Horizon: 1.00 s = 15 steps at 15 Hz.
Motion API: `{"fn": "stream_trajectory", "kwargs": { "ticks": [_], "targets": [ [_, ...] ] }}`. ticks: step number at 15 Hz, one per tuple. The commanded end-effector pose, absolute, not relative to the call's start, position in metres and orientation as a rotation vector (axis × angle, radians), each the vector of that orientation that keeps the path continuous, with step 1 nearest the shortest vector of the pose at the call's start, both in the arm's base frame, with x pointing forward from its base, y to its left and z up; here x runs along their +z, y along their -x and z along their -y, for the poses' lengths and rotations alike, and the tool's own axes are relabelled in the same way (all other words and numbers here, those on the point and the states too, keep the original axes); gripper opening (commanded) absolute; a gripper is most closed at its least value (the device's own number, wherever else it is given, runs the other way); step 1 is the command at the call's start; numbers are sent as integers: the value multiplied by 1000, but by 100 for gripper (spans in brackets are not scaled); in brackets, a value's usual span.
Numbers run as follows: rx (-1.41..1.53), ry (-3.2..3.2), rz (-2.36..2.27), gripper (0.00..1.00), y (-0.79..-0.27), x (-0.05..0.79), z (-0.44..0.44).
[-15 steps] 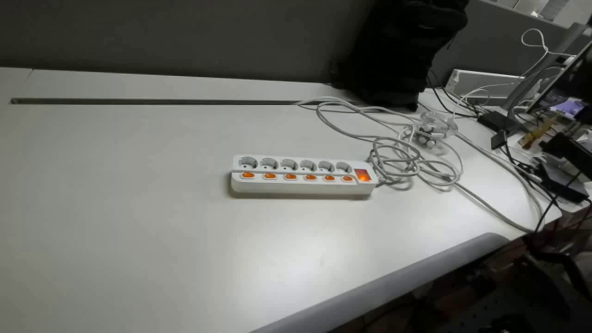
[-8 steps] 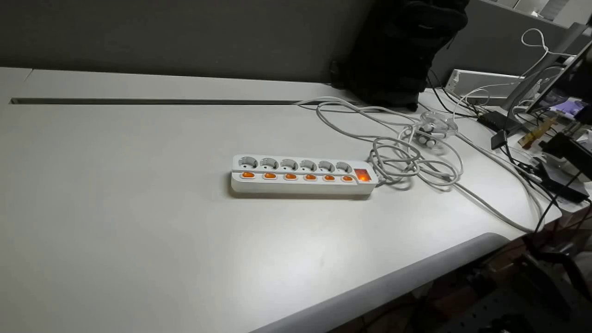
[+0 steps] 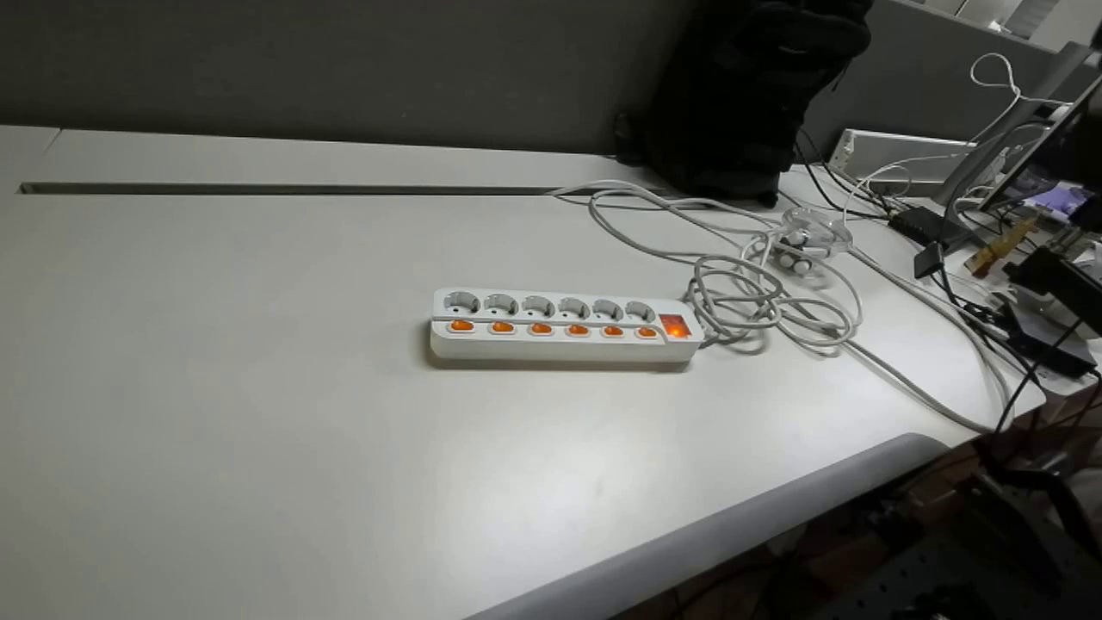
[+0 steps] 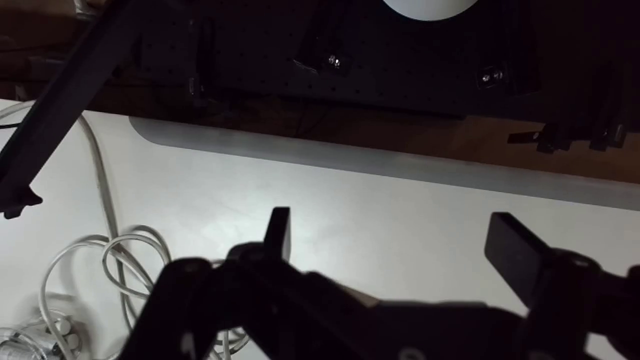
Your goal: Press the third switch from the right on the extension cable
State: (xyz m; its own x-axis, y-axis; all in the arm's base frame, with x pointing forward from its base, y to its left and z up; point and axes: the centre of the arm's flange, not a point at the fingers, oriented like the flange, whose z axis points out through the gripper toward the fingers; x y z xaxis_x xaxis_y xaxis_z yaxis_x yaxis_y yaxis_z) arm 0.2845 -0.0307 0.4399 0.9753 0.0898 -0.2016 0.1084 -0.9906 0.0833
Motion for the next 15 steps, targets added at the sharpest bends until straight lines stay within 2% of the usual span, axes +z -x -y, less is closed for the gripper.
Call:
{"fn": "stream_trajectory", "kwargs": {
  "ticks": [1,7,12,13,14,15],
  "targets": [
    [-178,-3002,-100,100,-297,428,25],
    [88,-3009,32,100,-343,385,15],
    [81,-3009,135,100,-381,330,3],
    [57,-3011,152,75,-386,317,1],
    [29,-3019,163,74,-389,305,-1],
    [4,-3022,181,67,-392,292,-4]
  ]
}}
